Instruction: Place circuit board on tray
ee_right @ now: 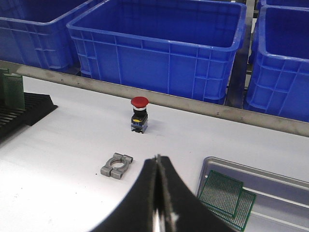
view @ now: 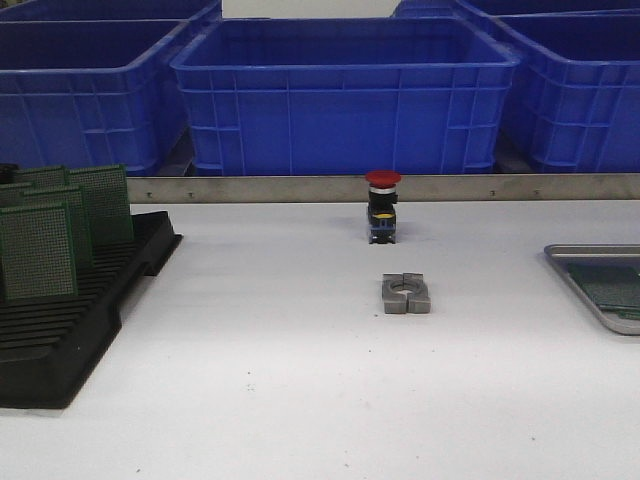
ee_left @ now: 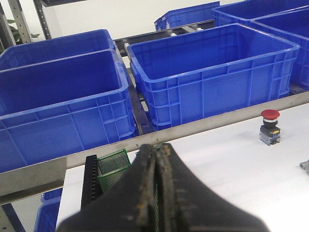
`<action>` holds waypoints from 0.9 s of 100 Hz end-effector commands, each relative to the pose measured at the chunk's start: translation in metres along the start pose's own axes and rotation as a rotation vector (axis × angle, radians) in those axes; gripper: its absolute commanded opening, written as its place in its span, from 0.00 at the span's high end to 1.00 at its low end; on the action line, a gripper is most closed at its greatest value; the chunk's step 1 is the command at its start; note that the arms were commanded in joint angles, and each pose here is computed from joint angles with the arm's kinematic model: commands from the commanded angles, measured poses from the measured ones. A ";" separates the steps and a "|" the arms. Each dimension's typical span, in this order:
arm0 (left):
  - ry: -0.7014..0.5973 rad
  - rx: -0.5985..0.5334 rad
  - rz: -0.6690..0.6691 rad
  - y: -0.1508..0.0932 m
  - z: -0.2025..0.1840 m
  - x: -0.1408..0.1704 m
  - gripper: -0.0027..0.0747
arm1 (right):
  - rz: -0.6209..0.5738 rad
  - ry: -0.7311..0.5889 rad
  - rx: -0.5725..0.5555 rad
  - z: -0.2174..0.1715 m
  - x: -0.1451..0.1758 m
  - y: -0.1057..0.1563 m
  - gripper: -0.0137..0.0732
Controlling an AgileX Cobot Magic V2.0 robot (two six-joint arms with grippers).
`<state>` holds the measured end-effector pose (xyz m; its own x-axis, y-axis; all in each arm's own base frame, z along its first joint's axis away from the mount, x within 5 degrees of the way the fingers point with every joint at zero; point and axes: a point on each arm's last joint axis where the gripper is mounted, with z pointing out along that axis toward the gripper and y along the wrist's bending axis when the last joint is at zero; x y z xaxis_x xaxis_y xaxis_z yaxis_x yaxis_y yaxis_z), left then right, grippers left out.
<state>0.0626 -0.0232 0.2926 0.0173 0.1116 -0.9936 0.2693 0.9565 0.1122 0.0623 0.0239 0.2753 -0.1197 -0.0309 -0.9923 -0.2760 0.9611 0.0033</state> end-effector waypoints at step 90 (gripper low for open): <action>0.063 -0.212 -0.200 0.005 -0.012 0.103 0.99 | 0.003 -0.056 0.022 -0.001 -0.012 -0.002 0.91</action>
<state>0.0552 -0.0045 0.1924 -0.1314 -0.0476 -0.9902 0.0610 0.9966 -0.0560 0.0620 0.0244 0.2747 -0.1263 -0.0313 -0.9915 -0.2814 0.9596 0.0056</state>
